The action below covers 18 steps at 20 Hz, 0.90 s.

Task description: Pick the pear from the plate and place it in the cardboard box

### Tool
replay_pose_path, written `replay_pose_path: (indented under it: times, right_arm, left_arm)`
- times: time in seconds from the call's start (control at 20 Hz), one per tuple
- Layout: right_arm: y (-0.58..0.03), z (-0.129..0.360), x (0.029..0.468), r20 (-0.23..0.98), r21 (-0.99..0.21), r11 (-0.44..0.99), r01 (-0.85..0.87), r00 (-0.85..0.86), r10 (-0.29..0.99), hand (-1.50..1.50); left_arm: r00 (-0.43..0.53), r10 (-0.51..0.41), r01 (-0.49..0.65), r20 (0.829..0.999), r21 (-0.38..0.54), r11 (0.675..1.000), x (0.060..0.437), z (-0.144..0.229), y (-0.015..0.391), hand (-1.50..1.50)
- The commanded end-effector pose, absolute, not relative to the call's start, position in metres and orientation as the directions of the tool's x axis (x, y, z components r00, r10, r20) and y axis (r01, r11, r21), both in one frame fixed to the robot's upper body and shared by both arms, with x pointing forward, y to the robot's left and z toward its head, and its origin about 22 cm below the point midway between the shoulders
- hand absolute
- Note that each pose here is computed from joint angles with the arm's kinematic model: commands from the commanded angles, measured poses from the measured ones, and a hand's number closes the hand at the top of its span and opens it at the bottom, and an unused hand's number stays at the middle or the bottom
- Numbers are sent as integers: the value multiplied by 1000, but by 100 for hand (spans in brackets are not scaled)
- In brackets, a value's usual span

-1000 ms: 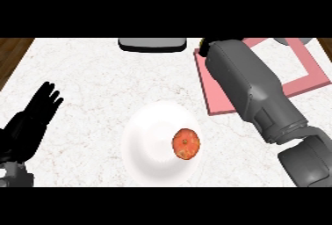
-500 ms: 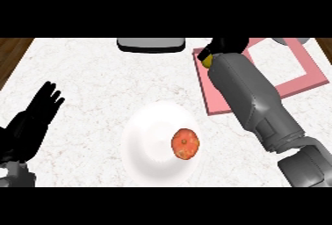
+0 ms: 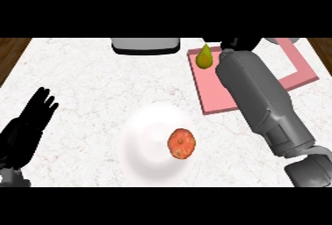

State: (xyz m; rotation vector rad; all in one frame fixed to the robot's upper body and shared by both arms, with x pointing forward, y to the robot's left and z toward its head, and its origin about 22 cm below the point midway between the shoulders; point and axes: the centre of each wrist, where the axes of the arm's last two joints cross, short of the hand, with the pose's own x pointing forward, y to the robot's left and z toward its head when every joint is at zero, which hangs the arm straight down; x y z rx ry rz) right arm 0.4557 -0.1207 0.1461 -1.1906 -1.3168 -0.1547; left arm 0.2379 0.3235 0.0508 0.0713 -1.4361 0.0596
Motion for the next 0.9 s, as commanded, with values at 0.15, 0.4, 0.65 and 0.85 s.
replay_pose_path:
  times: [0.15, 0.4, 0.65, 0.85]
  right_arm:
    - [-156, 133, 431, 903, -391, 458, 798, 236, 360, -150]
    - [-183, 134, 389, 905, -383, 511, 770, 201, 376, -150]
    - [-192, 147, 338, 897, -392, 509, 766, 194, 398, -150]
    - [-217, 155, 298, 887, -405, 473, 782, 209, 412, -150]
  left_arm:
    - [140, -1, -121, 990, 18, 992, 232, 48, 333, 0]
    - [135, 7, -119, 991, 9, 993, 236, 52, 342, 0]
    - [132, 22, -100, 991, -9, 995, 231, 31, 337, 0]
    - [130, -6, -84, 991, 17, 996, 224, 35, 327, 0]
